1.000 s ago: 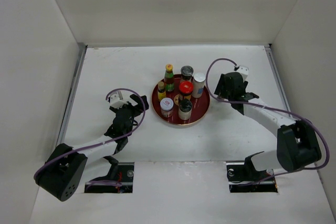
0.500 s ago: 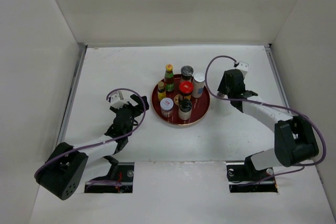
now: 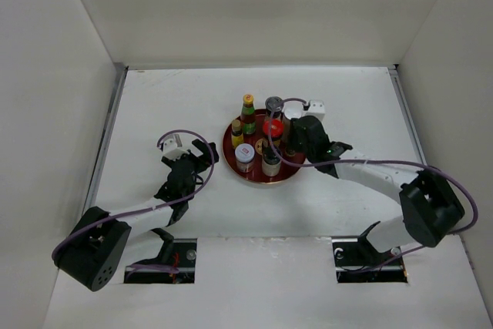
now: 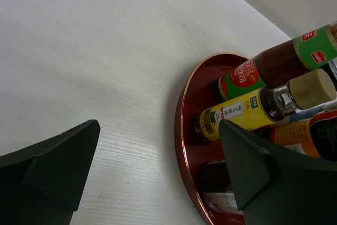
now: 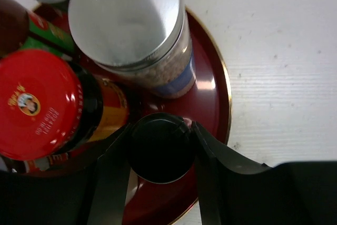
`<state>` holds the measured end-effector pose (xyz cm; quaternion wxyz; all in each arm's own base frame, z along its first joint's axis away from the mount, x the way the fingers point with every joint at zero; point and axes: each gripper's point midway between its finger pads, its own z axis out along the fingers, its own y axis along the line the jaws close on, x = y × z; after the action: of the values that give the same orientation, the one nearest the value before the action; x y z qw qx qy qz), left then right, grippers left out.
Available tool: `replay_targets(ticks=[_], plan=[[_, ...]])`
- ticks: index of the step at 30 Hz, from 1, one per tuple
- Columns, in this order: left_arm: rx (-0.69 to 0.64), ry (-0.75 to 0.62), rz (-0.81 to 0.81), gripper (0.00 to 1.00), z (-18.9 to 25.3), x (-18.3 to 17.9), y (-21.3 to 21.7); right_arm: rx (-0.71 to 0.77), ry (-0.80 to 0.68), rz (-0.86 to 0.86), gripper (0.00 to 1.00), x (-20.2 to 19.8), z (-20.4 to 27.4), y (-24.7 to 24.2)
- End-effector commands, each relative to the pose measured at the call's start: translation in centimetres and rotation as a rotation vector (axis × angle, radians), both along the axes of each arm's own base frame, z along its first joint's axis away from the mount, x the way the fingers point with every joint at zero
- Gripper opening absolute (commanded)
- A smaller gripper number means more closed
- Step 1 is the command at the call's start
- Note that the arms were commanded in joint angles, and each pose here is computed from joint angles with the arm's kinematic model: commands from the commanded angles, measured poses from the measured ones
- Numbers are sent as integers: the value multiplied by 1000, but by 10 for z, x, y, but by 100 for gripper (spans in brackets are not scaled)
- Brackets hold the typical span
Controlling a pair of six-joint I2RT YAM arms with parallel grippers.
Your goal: Organize the condiment bottles
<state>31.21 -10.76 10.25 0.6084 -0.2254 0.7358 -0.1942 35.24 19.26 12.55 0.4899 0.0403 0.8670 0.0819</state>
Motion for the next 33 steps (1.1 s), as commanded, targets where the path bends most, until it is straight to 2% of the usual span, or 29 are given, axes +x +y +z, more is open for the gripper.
replay_targets(ticks=[1, 4, 8, 11, 13, 16, 21, 23, 29, 33], plan=[[-29, -41, 18, 100, 15, 6, 1, 33, -42, -5, 43, 8, 16, 18], [-23, -31, 20, 100, 13, 6, 1, 8, -30, -5, 47, 5, 9, 22], [-21, -27, 21, 100, 13, 7, 1, -9, -28, -11, 61, 1, 7, 19], [-24, -32, 21, 100, 14, 7, 2, 2, -42, -12, 77, -4, 17, 14], [-27, -39, 23, 100, 16, 6, 2, 12, -55, -12, 81, -11, 27, 9], [-29, -43, 23, 100, 18, 6, 2, 46, -91, -45, 84, -16, 44, -11], [7, 1, 74, 100, 7, 9, 10, 131, -182, -193, 91, -12, 61, -70], [15, 21, 80, 100, 5, 11, 9, 194, -241, -264, 100, -8, 66, -91], [39, 93, 60, 100, 5, 10, 2, 339, -359, -502, 100, 3, 72, -161], [69, 161, 31, 100, 8, 3, -1, 396, -371, -563, 100, 11, 64, -183]])
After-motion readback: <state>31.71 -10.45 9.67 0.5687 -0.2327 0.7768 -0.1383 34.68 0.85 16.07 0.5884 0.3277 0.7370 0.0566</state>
